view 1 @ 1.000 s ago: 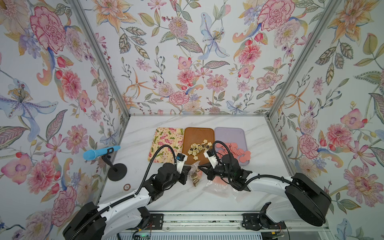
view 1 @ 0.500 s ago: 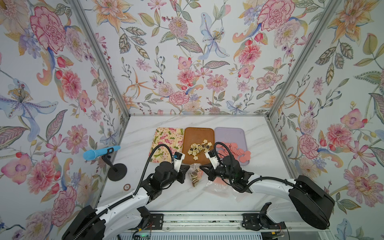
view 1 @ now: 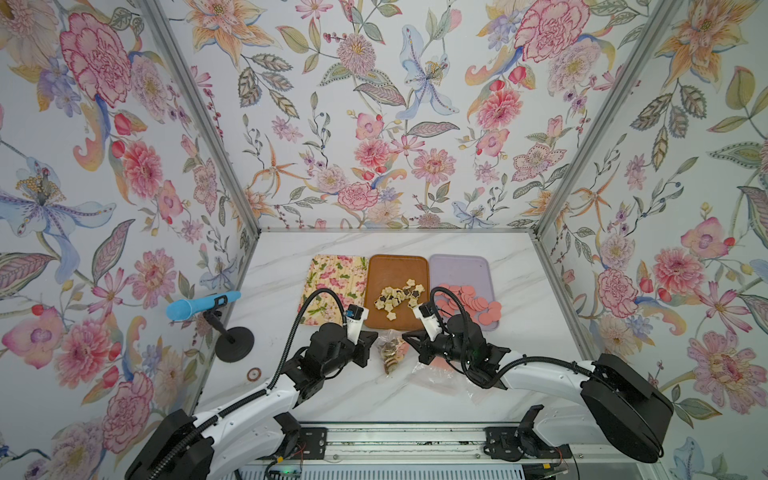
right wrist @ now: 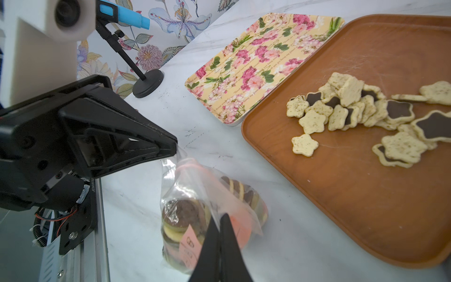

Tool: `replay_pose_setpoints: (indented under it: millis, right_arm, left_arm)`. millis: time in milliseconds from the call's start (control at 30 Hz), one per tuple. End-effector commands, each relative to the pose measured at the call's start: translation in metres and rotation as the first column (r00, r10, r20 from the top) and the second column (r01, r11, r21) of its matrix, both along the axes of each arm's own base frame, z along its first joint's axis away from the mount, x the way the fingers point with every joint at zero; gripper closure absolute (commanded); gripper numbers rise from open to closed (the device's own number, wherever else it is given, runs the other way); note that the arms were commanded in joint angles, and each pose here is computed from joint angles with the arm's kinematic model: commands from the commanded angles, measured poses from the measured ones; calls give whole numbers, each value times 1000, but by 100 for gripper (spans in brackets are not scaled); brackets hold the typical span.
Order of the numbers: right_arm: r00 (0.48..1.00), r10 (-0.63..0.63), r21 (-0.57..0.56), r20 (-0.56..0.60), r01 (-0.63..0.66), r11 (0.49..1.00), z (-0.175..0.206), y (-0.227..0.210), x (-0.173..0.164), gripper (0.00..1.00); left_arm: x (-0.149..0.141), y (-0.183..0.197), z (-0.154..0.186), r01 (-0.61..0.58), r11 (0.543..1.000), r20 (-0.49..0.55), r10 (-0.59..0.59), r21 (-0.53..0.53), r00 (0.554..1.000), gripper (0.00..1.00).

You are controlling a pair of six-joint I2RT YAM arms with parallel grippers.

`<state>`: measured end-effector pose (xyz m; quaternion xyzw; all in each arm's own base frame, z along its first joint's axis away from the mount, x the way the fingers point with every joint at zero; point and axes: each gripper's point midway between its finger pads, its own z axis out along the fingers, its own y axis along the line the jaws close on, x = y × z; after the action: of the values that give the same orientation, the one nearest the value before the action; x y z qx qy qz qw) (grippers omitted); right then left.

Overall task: Pour cookies out of the ziploc bag
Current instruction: Open the ziploc bag at the center of the board.

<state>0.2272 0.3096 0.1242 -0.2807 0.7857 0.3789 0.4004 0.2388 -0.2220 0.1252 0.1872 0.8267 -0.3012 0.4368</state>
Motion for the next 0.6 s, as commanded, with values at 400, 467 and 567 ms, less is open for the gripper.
replay_pose_setpoints:
  millis: [400, 467, 567]
  right_arm:
    - [992, -127, -27, 6, 127, 992, -14, -31, 21, 100]
    - [993, -120, -26, -5, 120, 992, -15, -28, 22, 100]
    - [992, -128, -24, -11, 128, 992, -14, -27, 25, 84]
  left_arm:
    - [20, 66, -38, -265, 952, -28, 272, 152, 962, 100]
    - [20, 62, -29, -250, 961, -8, 253, 120, 967, 100]
    - [19, 59, -21, -233, 967, 12, 233, 103, 972, 100]
